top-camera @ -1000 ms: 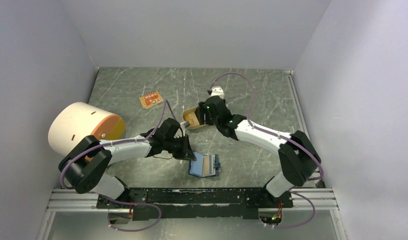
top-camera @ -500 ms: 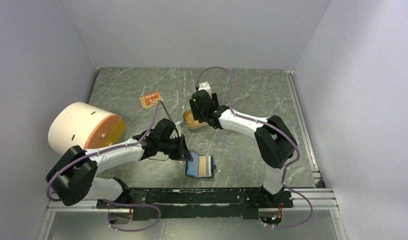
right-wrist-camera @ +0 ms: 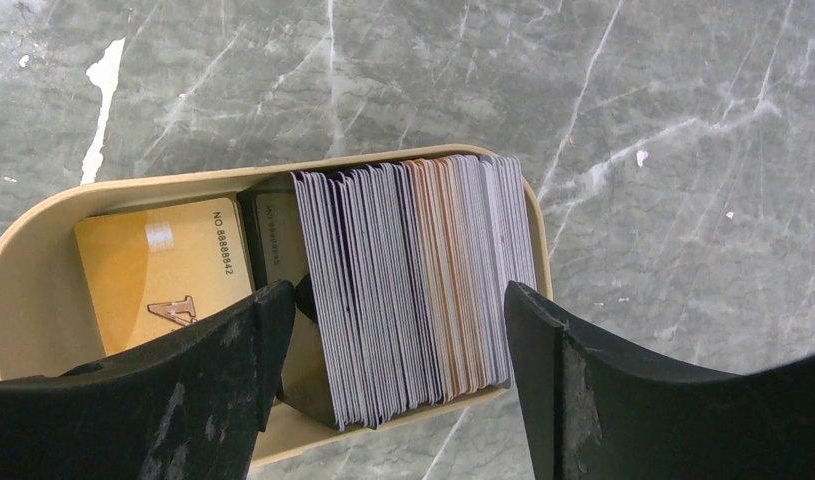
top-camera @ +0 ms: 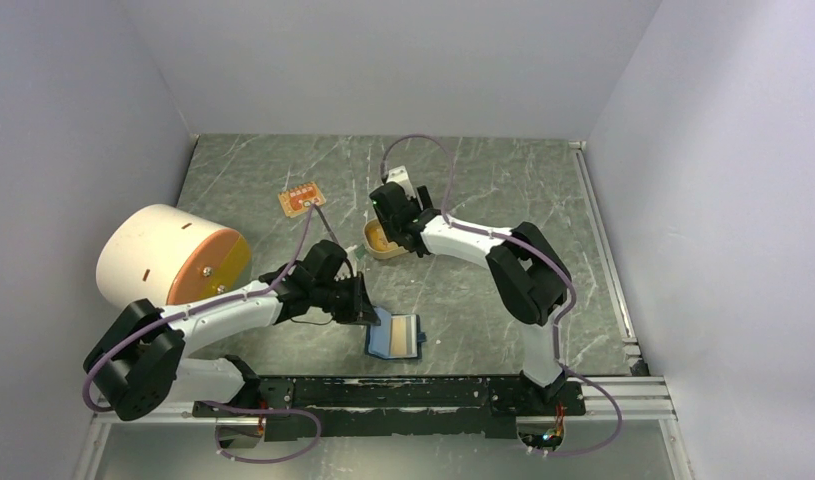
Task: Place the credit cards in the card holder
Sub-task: Pick up the credit card from the storage box.
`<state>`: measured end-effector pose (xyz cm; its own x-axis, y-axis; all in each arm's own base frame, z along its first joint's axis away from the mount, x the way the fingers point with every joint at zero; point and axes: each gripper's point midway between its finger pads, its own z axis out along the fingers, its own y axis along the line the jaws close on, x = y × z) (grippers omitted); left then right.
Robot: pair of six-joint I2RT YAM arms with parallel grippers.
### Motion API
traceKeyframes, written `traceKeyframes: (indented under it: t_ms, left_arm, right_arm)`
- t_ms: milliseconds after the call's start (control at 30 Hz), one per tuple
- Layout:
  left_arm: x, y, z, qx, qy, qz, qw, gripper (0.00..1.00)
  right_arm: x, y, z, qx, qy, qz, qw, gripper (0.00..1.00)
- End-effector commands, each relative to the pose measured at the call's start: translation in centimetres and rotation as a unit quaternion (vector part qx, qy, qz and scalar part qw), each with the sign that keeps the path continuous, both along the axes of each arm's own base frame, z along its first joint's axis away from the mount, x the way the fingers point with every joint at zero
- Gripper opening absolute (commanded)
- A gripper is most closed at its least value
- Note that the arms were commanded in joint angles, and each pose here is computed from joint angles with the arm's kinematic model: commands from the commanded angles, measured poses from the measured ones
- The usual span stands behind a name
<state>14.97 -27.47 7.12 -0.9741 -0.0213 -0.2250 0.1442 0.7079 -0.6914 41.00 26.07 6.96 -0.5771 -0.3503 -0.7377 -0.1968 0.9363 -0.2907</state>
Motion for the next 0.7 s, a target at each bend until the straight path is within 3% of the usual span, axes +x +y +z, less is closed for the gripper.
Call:
traceKeyframes:
  t_ms: [0,667]
  left_arm:
    - [0.5,0.2,0.6,0.001,-0.009,0.007,1.0,0.09]
    - [0.5,0.2,0.3,0.003,-0.012,0.004,1.0,0.09]
  right_arm:
    - [0.6,-1.0,-0.5,-0.046,-0.002,-0.012,0.999,0.8]
    - [0.5,-1.7,0.3,-0.05,-0.009,-0.022,0.998,0.69]
